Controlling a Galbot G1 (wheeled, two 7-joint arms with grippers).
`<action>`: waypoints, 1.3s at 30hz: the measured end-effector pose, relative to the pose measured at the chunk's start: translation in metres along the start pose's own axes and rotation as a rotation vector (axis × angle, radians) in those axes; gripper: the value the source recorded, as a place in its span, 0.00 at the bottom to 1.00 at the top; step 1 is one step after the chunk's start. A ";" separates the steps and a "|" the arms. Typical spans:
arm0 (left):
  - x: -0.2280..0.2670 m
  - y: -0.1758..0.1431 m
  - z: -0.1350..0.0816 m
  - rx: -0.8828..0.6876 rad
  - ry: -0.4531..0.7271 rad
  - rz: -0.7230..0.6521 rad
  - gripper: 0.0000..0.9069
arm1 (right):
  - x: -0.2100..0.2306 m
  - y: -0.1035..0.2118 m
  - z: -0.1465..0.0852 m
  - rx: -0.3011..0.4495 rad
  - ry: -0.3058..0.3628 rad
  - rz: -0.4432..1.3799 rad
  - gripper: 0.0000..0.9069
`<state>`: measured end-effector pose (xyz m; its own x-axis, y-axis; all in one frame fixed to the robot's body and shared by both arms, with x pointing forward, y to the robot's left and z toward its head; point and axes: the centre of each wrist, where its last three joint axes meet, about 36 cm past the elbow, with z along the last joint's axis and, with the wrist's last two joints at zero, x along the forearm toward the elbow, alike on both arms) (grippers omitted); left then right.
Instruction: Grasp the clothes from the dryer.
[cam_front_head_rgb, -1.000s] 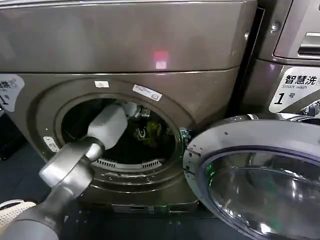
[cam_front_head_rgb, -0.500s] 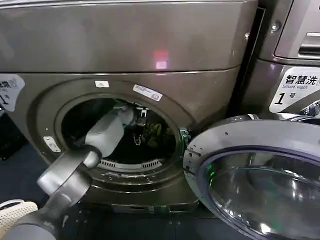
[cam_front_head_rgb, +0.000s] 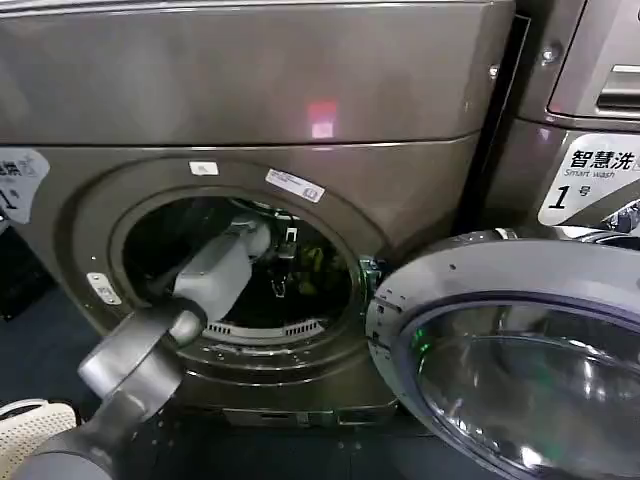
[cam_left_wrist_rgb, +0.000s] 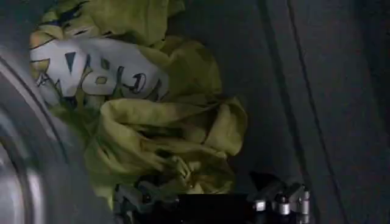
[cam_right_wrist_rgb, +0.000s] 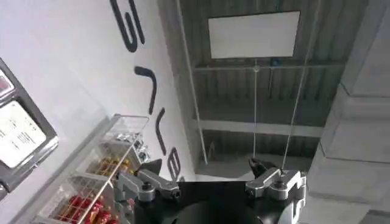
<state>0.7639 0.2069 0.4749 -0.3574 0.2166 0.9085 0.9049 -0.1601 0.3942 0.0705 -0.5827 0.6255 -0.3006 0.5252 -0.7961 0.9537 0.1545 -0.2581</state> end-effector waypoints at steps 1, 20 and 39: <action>-0.001 0.000 0.000 0.000 0.000 -0.001 1.00 | 0.000 0.000 0.000 0.000 0.001 0.000 1.00; 0.007 0.002 0.012 0.018 0.054 -0.114 0.00 | 0.001 0.005 0.001 -0.009 0.001 -0.006 1.00; 0.010 0.005 0.013 0.026 0.032 -0.155 0.00 | 0.000 0.004 -0.001 -0.009 -0.005 -0.004 1.00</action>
<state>0.7675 0.2205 0.4842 -0.5003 0.2061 0.8410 0.8437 -0.1023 0.5270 0.0744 -0.5817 0.6251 -0.3047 0.5203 -0.7978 0.9524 0.1643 -0.2566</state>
